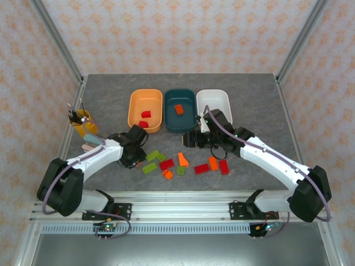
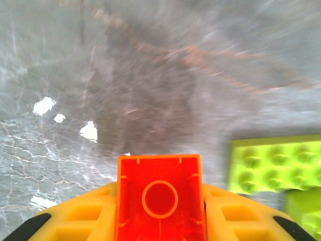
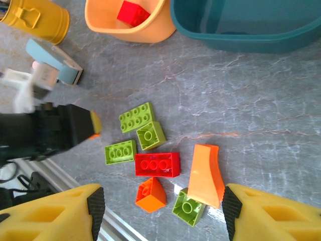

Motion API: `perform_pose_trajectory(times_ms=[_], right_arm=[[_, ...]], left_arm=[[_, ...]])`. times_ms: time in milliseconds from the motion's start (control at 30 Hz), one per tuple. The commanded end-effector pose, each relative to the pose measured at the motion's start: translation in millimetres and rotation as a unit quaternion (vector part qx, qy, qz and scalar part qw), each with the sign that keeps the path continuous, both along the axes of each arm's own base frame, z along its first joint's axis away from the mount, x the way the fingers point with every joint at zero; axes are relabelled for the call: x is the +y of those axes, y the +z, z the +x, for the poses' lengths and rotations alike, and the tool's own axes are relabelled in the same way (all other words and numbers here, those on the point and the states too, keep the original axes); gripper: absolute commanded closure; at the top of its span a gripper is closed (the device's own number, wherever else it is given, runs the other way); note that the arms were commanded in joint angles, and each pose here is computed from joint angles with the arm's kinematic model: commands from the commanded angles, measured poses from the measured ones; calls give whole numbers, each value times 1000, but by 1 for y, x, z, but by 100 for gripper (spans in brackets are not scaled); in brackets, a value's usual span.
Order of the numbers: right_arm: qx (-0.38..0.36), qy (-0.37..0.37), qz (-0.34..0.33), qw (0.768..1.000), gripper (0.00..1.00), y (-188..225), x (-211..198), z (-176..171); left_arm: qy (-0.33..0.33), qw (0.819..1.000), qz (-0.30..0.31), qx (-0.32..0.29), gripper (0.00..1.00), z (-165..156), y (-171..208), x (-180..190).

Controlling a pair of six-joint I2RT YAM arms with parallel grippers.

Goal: Sort the legos into containers by color

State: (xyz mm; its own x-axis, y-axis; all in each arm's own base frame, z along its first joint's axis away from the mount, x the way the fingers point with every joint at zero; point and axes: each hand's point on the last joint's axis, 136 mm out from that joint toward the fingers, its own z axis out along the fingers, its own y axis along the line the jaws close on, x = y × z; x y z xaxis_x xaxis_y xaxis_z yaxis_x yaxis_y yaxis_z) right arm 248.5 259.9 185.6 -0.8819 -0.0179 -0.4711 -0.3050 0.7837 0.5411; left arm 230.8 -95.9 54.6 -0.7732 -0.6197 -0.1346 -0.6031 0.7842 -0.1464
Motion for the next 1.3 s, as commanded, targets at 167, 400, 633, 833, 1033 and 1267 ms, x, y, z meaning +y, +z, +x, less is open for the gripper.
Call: perform_pose_trajectory(times_ms=[167,400,633,833,1033,1267], right_arm=[[-75,-166,45,982,32,63,-56,43],[-78,-250,100,960,31,88,-89,62],[-72,-259,94,958,31,88,-99,52],[-42,-263,54,962,30,66,-110,35],[7,-278,-30,960,30,34,-133,12],[44,-269,-71,960,30,12,-142,-6]], left_arm=[[-118,990,27,-78,68,82,93,-44],[-191,978,42,-70,68,158,86,-108],[-213,975,59,-35,67,207,36,-137],[-215,975,52,-11,63,218,6,-147],[-217,975,36,-29,48,218,20,-154],[-214,973,11,-92,39,219,82,-161]])
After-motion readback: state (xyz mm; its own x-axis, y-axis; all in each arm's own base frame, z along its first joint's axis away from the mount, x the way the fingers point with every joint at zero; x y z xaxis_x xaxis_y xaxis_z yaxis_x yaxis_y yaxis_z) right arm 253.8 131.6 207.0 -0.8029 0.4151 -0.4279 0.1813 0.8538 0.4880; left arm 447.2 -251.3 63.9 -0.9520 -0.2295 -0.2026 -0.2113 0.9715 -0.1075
